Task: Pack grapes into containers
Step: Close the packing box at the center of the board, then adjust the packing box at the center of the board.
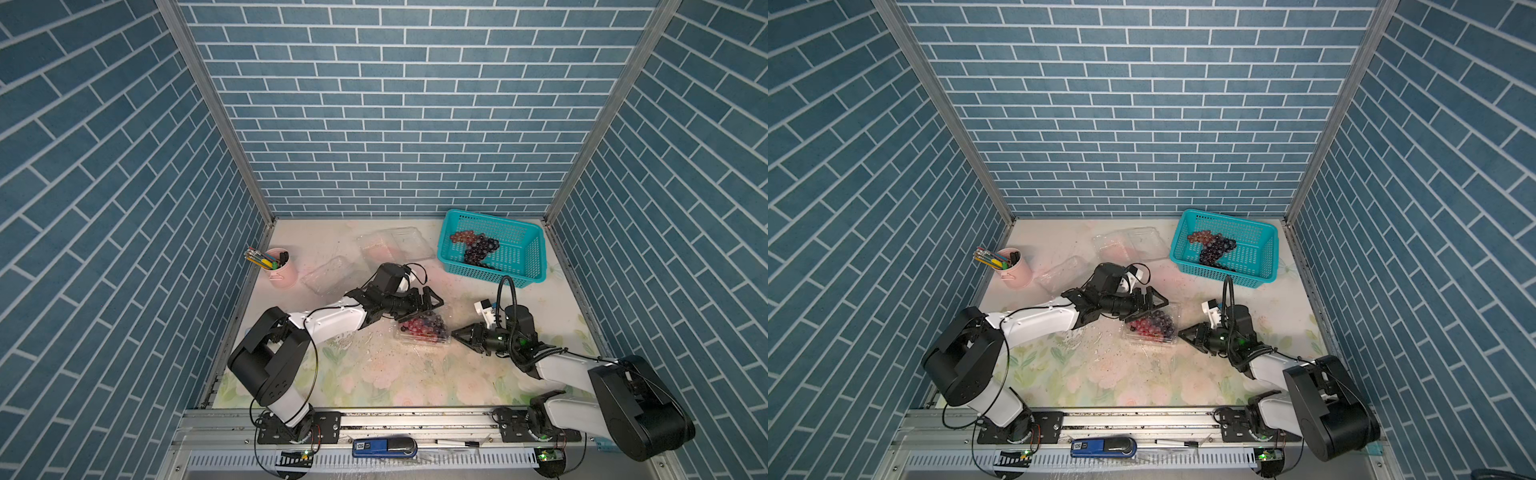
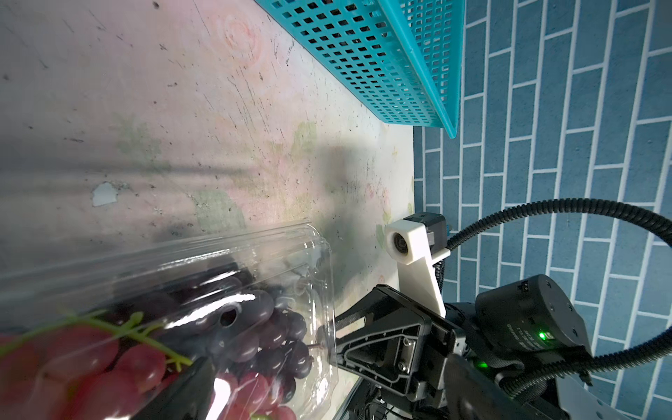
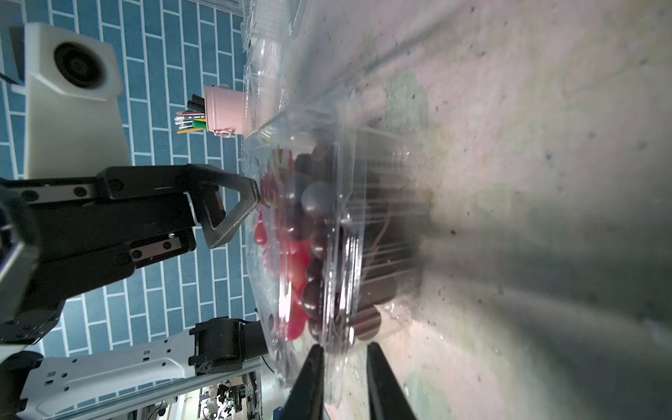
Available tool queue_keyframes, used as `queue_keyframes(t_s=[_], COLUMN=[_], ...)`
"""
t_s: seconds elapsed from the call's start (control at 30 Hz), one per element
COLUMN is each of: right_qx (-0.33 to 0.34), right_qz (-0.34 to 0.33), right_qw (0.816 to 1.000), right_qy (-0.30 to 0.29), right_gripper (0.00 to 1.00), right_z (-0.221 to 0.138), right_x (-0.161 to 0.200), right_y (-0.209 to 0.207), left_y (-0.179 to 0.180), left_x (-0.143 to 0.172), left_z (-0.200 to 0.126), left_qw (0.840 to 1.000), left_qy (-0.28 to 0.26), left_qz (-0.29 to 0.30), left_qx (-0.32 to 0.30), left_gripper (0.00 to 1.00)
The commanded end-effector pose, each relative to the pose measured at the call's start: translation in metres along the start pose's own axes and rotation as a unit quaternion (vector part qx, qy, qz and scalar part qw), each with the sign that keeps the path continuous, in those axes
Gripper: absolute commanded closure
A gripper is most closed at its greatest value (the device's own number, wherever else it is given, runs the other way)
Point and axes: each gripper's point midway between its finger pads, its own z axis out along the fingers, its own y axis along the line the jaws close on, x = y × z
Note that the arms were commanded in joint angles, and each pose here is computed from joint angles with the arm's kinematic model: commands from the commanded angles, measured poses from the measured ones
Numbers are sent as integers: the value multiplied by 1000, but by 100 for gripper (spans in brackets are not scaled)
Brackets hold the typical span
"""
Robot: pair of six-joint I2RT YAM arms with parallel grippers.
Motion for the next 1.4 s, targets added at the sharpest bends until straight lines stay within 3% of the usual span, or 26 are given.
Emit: queue_keyframes(t_s=[0.0,0.67,1.13,1.37], right_qx=[6,-21,-5,-41], right_qz=[9,16,28,28], right_qw=[1000,999,984,979], right_qy=[-25,-24,-178,-200], right_gripper=[78,81,64,64], right_z=[6,59,1,16], right_x=[-18,-87,-82,-77], right_y=[0,11,1,10], left_y=[4,24,29,29], left_x=[-7,-16,-16,-15], left_z=[-11,-33,-30,-28], left_qw=[1000,999,999,999], left_qy=[-13,-37,-37,-35], left_qz=[0,-14,-19,-20], left_qx=[-10,-24,-29,-28], left_gripper=[0,1,1,0])
